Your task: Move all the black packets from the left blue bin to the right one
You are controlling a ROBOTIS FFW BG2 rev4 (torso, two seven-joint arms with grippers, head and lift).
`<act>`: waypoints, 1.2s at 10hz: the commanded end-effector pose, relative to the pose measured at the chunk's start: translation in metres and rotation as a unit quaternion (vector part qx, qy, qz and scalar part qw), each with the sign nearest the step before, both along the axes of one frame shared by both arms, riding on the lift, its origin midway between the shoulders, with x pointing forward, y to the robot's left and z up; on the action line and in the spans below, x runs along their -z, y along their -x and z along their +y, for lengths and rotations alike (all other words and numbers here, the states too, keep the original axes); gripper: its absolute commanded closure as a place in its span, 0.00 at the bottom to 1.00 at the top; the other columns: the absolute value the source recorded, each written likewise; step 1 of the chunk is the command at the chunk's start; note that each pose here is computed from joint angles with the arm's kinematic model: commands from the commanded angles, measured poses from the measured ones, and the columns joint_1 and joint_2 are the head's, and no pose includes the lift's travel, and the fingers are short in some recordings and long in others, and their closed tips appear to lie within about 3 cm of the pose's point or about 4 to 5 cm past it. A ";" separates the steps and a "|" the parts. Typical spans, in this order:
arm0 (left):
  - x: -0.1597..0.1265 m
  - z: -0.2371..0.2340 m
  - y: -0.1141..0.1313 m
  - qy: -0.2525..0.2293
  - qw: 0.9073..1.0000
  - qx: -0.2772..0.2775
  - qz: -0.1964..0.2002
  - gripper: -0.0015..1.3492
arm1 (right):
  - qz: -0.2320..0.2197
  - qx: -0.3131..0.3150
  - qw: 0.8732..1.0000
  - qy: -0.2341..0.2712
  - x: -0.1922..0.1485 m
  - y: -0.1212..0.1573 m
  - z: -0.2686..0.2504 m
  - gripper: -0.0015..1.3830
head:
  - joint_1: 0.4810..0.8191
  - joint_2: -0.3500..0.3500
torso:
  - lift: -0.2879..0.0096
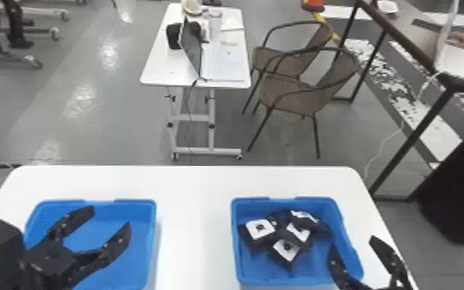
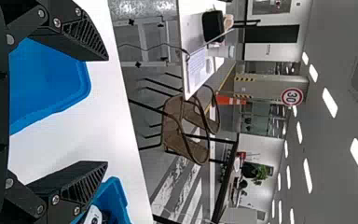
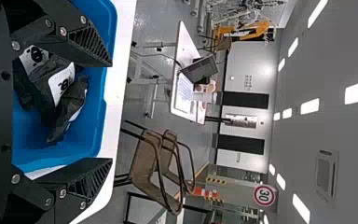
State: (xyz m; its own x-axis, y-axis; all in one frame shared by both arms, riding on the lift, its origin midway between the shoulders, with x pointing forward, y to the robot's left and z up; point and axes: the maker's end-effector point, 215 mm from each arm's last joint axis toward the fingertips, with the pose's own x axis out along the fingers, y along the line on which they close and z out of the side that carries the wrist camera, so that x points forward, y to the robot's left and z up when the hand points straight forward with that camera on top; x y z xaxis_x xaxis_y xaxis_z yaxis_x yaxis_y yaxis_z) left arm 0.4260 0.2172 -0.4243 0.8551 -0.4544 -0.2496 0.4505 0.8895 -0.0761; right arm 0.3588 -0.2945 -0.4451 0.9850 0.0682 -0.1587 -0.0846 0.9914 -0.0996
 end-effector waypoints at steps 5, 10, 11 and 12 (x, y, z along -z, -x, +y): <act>0.003 -0.001 0.002 0.009 1.000 -0.002 0.003 0.19 | 0.003 0.000 1.000 -0.004 0.003 0.001 0.002 0.23 | 0.63 0.34 | 0.97; 0.007 -0.002 0.004 0.015 1.000 -0.003 0.009 0.19 | 0.003 0.000 1.000 -0.004 0.003 0.002 0.003 0.23 | 0.63 0.34 | 0.97; 0.008 -0.002 0.004 0.018 1.000 -0.003 0.009 0.19 | 0.003 0.000 1.000 -0.004 0.004 0.002 0.002 0.23 | 0.63 0.34 | 0.97; 0.006 -0.002 0.002 0.018 1.000 -0.003 0.006 0.19 | 0.003 0.000 1.000 -0.004 0.003 0.002 0.003 0.23 | 0.63 0.34 | 0.97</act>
State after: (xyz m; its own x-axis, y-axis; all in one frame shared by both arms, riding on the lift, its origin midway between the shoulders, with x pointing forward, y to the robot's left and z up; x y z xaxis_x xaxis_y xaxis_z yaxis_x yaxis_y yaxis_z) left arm 0.4232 0.2160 -0.4305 0.8536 -0.4589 -0.2466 0.4456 0.8884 -0.1105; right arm 0.3570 -0.2925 -0.4482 0.9839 0.0704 -0.1643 -0.0864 0.9919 -0.0927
